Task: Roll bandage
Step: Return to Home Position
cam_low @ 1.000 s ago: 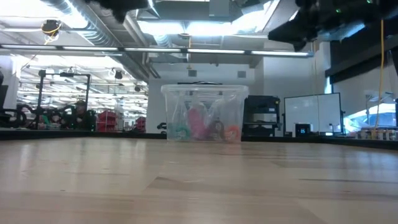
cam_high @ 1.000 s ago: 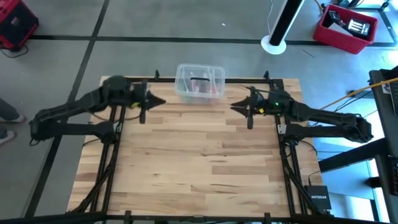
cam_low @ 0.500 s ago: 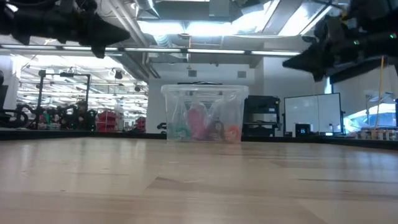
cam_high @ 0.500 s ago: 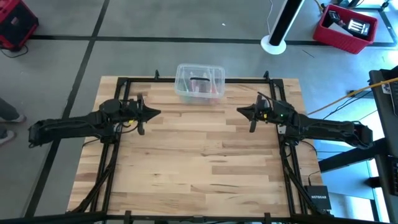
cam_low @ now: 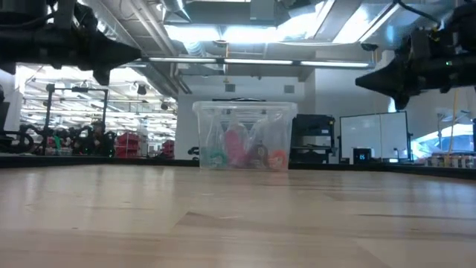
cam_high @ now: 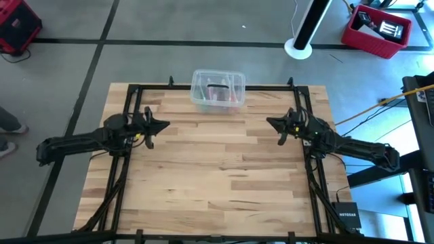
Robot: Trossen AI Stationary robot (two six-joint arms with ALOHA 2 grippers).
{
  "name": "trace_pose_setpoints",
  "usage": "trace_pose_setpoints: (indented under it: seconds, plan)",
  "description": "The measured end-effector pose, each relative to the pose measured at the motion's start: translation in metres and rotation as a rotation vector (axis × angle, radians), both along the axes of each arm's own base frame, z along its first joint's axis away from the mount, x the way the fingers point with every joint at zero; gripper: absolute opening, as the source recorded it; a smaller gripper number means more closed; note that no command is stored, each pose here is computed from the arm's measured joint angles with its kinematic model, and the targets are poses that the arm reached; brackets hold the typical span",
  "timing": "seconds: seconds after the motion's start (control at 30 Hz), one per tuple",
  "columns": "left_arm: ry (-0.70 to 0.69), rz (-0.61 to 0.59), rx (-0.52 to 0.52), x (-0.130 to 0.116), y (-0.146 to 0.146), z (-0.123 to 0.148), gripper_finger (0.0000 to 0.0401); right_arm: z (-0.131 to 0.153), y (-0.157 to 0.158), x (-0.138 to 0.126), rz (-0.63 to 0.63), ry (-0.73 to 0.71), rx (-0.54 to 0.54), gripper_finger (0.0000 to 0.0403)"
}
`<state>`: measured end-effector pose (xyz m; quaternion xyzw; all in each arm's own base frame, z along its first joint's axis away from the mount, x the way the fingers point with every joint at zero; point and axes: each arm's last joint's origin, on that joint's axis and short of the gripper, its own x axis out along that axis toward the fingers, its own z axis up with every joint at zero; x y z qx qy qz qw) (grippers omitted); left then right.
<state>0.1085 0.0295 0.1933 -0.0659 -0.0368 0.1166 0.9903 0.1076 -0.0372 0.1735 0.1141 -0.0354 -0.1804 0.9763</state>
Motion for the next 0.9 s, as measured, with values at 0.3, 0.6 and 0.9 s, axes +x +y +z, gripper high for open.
trace_pose_setpoints:
  seconds: [0.3,0.6,0.9]
  plan:
    - [0.002,0.076,-0.037,-0.010,-0.001,-0.022,0.0003,-0.006,0.004,-0.012,-0.012,0.012,0.041,0.0006]
    - [0.034,0.083,-0.021,-0.015,-0.002,-0.025,0.0006,-0.005,0.005,-0.015,0.000,-0.009,0.044,0.0009]
    - [0.052,0.082,0.029,-0.015,-0.002,-0.026,0.0001,-0.008,0.006,-0.013,0.045,0.034,0.038,0.0009]
